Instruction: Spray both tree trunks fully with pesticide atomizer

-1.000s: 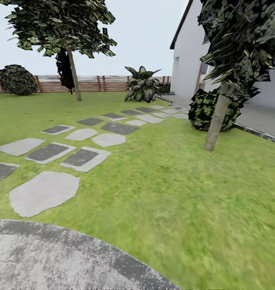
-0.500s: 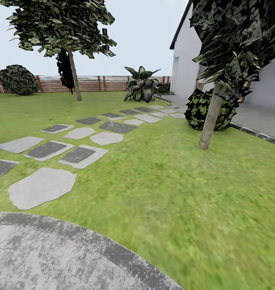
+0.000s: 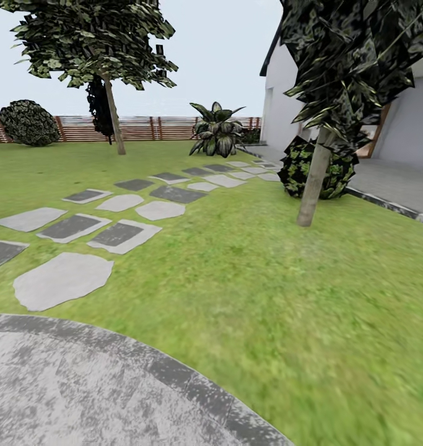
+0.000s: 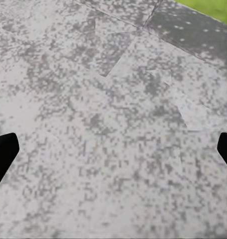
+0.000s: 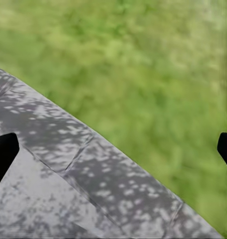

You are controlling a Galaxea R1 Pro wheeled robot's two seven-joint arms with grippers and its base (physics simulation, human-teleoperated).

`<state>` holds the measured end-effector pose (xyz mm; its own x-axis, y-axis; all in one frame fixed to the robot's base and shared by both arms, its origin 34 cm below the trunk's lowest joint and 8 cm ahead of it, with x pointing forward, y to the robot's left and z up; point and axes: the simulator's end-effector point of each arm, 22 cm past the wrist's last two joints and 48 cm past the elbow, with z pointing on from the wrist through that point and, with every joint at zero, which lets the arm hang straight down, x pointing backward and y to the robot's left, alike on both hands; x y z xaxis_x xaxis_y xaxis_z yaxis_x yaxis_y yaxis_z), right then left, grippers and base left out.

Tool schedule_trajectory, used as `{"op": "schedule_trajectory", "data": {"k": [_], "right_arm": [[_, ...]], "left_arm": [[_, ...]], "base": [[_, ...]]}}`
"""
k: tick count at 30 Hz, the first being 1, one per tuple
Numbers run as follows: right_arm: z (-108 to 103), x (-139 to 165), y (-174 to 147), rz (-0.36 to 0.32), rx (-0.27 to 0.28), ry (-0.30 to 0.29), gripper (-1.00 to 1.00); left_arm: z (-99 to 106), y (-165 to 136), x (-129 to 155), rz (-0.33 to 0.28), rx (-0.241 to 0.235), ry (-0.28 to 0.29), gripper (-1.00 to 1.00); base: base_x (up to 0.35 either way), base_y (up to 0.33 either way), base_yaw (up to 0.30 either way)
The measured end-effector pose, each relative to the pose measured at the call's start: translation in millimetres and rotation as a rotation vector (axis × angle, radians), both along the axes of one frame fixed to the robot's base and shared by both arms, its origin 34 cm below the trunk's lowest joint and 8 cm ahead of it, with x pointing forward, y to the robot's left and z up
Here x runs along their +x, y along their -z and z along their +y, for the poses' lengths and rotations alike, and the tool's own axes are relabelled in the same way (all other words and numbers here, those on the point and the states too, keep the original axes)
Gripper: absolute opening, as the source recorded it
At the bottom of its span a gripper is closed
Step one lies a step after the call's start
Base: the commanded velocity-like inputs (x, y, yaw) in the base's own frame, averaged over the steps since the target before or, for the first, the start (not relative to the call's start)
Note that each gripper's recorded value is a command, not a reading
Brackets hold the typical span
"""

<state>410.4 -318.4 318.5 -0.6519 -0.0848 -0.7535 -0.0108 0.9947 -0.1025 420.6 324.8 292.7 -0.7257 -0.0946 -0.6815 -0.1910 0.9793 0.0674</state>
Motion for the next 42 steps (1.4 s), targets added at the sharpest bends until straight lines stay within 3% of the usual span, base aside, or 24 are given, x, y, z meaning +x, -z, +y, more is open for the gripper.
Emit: {"op": "schedule_trajectory", "data": {"k": [17,42], "right_arm": [[0.0,0.0,0.1,0.0,0.0,0.0,1.0],[0.0,0.0,-0.1,0.0,0.0,0.0,1.0]], "left_arm": [[0.2,0.0,0.0,0.0,-0.001,-0.002,1.0],[0.1,0.0,-0.2,0.001,0.0,-0.001,1.0]], "base": [[-0.305,-0.035,0.168],[-0.291,0.0,0.007]]}}
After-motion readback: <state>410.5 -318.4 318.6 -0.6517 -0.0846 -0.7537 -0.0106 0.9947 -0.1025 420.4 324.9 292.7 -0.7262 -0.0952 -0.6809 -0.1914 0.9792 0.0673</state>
